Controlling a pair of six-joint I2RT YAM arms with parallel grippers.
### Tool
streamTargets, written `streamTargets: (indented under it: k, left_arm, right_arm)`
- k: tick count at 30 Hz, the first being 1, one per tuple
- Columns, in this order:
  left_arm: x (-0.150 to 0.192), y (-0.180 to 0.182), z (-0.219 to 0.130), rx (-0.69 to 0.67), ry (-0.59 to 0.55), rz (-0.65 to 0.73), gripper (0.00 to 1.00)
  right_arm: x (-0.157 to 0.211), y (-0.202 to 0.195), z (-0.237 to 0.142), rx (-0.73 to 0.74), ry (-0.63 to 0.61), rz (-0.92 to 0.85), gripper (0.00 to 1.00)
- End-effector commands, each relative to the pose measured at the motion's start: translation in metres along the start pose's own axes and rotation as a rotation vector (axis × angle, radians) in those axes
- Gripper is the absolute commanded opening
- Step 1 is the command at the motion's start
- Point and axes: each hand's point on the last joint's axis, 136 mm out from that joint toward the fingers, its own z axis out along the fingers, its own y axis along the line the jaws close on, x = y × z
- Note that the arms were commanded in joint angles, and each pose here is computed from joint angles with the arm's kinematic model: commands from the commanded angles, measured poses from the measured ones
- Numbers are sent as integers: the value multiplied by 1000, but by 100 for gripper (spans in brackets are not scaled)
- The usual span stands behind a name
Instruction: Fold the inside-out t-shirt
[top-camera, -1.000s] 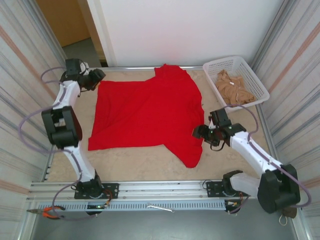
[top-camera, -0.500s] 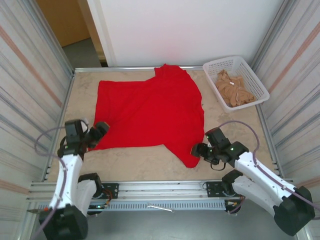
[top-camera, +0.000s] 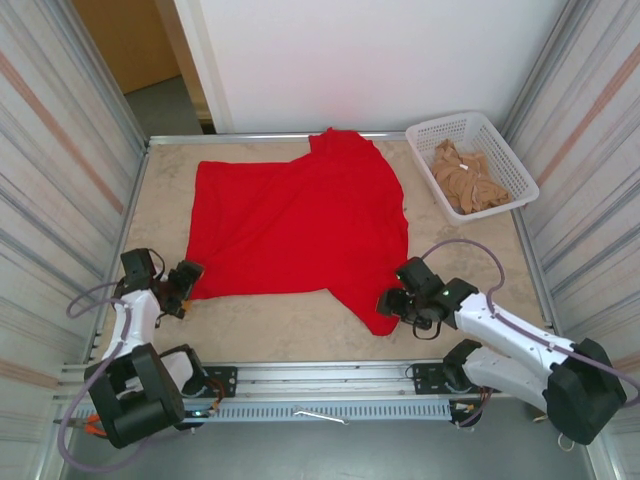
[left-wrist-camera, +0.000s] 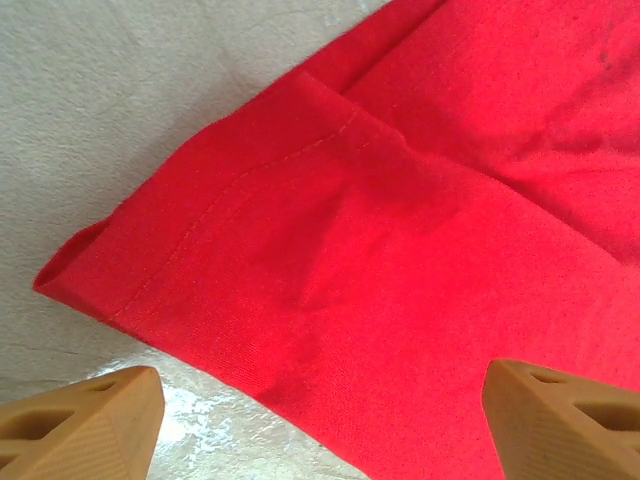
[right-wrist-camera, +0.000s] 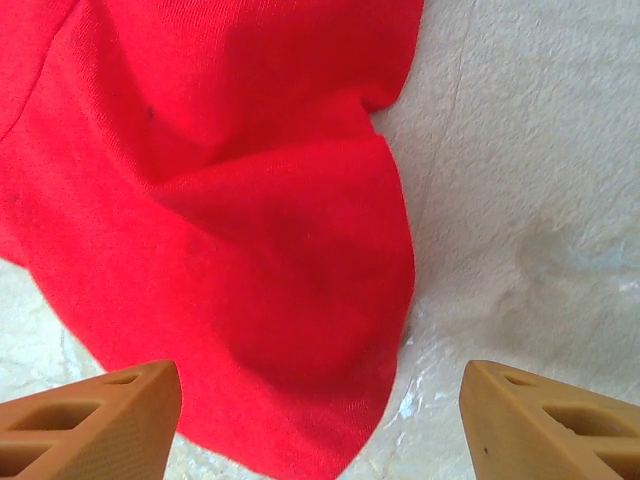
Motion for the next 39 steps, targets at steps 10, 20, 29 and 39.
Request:
streamTargets:
  k: [10,20,29,39]
  left_arm:
    - [-10,6,14,-37,6,60,81]
    - [-12,7,24,-17,3,49,33]
    - [-11,-12,3,50,-21,104,0]
    - [10,-38,-49,175,-74,145,0]
  right_arm:
    - [-16,13,13,7,-23,-1,60]
    - [-22,11,2,-22,-61,19,0]
    - [-37,-1,-36,-83,-126,66,0]
    - [-35,2,-114,-186,-224,86,0]
